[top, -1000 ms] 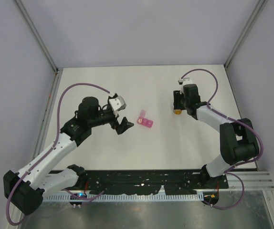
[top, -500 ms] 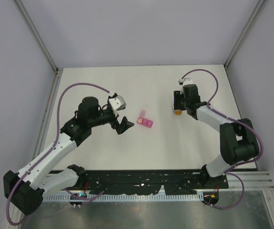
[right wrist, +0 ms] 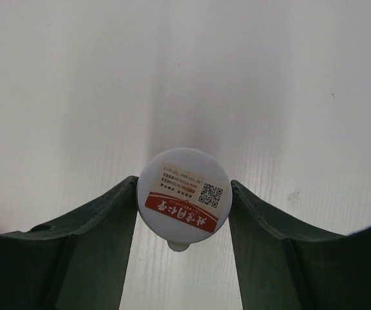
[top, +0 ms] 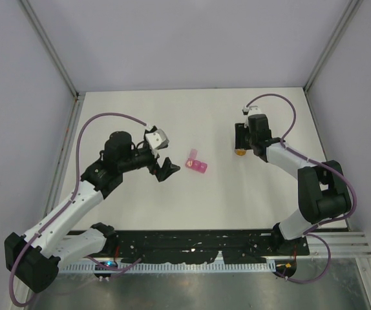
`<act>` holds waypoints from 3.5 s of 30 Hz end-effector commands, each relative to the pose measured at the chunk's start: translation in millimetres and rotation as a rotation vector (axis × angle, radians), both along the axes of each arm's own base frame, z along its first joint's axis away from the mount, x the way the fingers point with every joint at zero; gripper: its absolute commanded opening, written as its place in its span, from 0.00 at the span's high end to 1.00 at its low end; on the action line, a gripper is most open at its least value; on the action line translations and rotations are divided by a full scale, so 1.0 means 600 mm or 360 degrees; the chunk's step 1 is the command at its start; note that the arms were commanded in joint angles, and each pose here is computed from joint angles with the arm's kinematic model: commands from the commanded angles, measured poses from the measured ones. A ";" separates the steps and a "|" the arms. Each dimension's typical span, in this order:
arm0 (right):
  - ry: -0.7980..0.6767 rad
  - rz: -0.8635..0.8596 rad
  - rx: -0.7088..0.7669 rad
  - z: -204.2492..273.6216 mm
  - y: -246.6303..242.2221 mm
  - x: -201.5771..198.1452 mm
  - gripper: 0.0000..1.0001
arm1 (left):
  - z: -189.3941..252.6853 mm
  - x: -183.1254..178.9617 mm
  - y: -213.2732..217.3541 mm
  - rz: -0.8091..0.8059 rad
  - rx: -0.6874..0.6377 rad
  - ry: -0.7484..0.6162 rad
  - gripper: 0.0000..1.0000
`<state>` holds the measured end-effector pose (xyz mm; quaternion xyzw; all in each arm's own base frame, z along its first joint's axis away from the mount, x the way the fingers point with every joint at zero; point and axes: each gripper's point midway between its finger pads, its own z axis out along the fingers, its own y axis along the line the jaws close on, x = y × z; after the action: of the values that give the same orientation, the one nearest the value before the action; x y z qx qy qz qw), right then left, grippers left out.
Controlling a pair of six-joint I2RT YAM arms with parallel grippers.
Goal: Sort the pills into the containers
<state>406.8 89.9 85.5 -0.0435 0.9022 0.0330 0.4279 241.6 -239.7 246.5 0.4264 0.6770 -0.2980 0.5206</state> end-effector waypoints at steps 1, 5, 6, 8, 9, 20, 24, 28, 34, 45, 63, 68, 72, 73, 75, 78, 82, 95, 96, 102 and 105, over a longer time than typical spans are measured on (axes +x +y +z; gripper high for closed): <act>-0.0043 -0.0008 0.0027 0.021 0.000 -0.002 0.38 | 0.030 0.002 -0.002 -0.0009 -0.0076 -0.0084 0.00; -0.0042 0.0000 0.0030 0.021 0.001 -0.004 0.35 | 0.030 0.001 -0.001 -0.0008 -0.0080 -0.0083 0.00; -0.0041 0.0002 0.0031 0.021 0.002 -0.004 0.35 | 0.030 0.002 0.000 -0.0006 -0.0080 -0.0083 0.00; -0.0038 0.0003 0.0032 0.020 0.002 -0.005 0.34 | 0.030 0.002 0.000 -0.0006 -0.0080 -0.0083 0.00; -0.0038 0.0007 0.0032 0.020 0.002 -0.007 0.34 | 0.031 0.002 0.001 -0.0004 -0.0082 -0.0088 0.00; -0.0097 0.0011 0.0049 0.049 0.003 -0.006 0.30 | 0.030 0.003 0.004 0.0002 -0.0086 -0.0091 0.00; -0.0125 0.0015 0.0068 0.067 0.006 -0.003 0.28 | 0.032 0.004 0.004 0.0005 -0.0093 -0.0095 0.00; -0.0145 0.0010 0.0072 0.078 0.005 -0.001 0.27 | 0.033 0.006 0.005 0.0016 -0.0094 -0.0091 0.00; -0.0177 0.0014 0.0071 0.092 0.005 0.002 0.26 | 0.034 0.010 0.007 0.0037 -0.0095 -0.0086 0.00; -0.0266 0.0024 0.0083 0.139 0.006 0.006 0.24 | 0.031 0.015 0.009 0.0056 -0.0092 -0.0076 0.00; -0.0478 0.0039 0.0050 0.232 -0.005 -0.003 0.22 | 0.026 0.024 0.013 0.0101 -0.0079 -0.0074 0.00; -0.0595 0.0026 0.0020 0.275 -0.018 -0.021 0.20 | 0.020 0.033 0.015 0.0142 -0.0077 -0.0053 0.00; -0.0645 -0.0005 0.0018 0.290 -0.029 -0.037 0.11 | 0.018 0.041 0.017 0.0185 -0.0091 -0.0039 0.00; -0.0655 -0.0008 0.0019 0.294 -0.030 -0.040 0.10 | 0.016 0.044 0.018 0.0202 -0.0095 -0.0031 0.00; -0.0678 -0.0009 0.0025 0.305 -0.032 -0.049 0.02 | 0.016 0.049 0.019 0.0227 -0.0095 -0.0022 0.00; -0.0681 0.0018 0.0038 0.307 -0.030 -0.060 0.05 | 0.014 0.058 0.023 0.0266 -0.0098 -0.0002 0.00; -0.0705 0.0147 0.0058 0.314 -0.012 -0.074 0.05 | 0.009 0.064 0.027 0.0299 -0.0107 0.0032 0.01; -0.0649 0.0788 0.0172 0.297 0.095 -0.111 0.05 | -0.003 0.092 0.041 0.0436 -0.0115 0.0168 0.00; -0.0613 0.0814 0.0153 0.284 0.097 -0.109 0.05 | -0.002 0.093 0.045 0.0448 -0.0121 0.0171 0.00; -0.0545 0.1020 -0.0003 0.243 0.140 -0.116 0.05 | 0.000 0.095 0.066 0.0493 -0.0145 0.0186 0.00; -0.0534 0.1154 -0.0110 0.230 0.179 -0.132 0.05 | -0.002 0.096 0.077 0.0514 -0.0147 0.0209 0.00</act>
<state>331.8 173.3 208.4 -0.3106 0.7825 0.1652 0.5138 297.4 -199.3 218.8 0.2782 0.7706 -0.2614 0.5104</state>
